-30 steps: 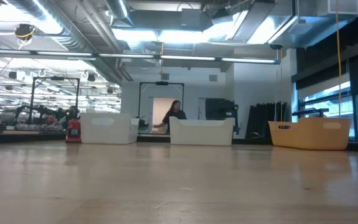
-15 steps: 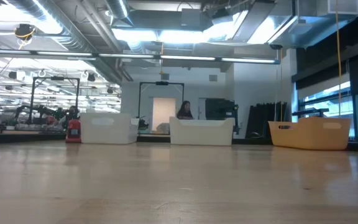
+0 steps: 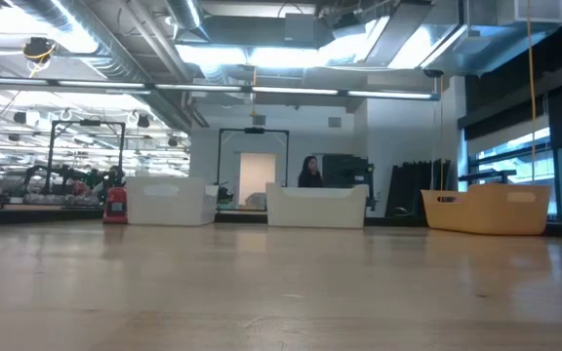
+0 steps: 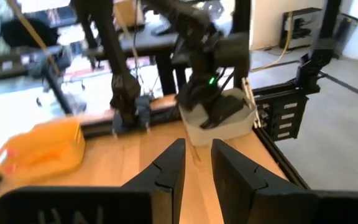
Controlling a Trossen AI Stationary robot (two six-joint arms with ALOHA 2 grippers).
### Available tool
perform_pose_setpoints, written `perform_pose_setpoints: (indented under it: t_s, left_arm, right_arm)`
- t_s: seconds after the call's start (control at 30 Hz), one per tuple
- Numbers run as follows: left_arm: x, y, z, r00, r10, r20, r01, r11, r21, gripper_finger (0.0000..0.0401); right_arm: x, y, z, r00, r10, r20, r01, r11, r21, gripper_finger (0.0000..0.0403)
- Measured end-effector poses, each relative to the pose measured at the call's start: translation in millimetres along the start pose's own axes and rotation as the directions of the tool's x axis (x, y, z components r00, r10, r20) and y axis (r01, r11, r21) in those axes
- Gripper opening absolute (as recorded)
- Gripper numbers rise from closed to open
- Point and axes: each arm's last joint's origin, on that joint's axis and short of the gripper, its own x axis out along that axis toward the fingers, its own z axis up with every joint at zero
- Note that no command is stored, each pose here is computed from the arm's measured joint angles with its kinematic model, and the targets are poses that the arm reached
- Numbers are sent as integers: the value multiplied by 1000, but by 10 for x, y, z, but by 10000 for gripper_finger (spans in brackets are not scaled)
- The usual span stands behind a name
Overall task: Sort crayons/erasers/pens/pencils in bins
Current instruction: Put the red eraser into the left white bin
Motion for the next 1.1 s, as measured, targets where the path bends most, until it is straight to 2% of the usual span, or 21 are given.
perform_pose_setpoints:
  t_s: [0.17, 0.37, 0.47, 0.53, 0.67, 0.77, 0.87, 1.03, 1.1]
  left_arm:
    - [-117, -23, -19, 998, 6, -60, -15, 989, -144, 71]
    - [-270, -133, -25, 994, -41, -105, 9, 957, -289, 71]
    - [-313, -205, -75, 985, -66, -158, 4, 929, -369, 71]
    - [-342, -257, -117, 976, -83, -200, -12, 901, -433, 71]
    - [-404, -378, -220, 948, -118, -295, -74, 821, -566, 71]
    - [-464, -466, -262, 932, -140, -335, -126, 740, -661, 71]
    - [-513, -554, -317, 913, -147, -380, -185, 681, -709, 71]
    - [-552, -726, -438, 872, -169, -460, -291, 577, -763, 71]
    - [-536, -802, -465, 868, -180, -463, -327, 495, -805, 71]
  right_arm:
    - [-251, 93, -88, 1000, 28, 13, -27, 999, -23, 85]
    - [-697, 186, -139, 978, 121, 169, -110, 991, -70, 85]
    - [-917, 225, -142, 943, 198, 266, -162, 975, -152, 85]
    - [-1053, 269, -138, 898, 282, 339, -213, 951, -226, 85]
    - [-1282, 368, -126, 784, 433, 444, -250, 876, -413, 85]
    - [-1409, 441, -101, 710, 504, 492, -200, 814, -545, 85]
    - [-1512, 513, -58, 647, 548, 530, -139, 768, -625, 85]
    - [-1598, 682, 14, 601, 606, 521, -35, 671, -740, 85]
    - [-1625, 752, 28, 583, 636, 505, 7, 618, -786, 85]
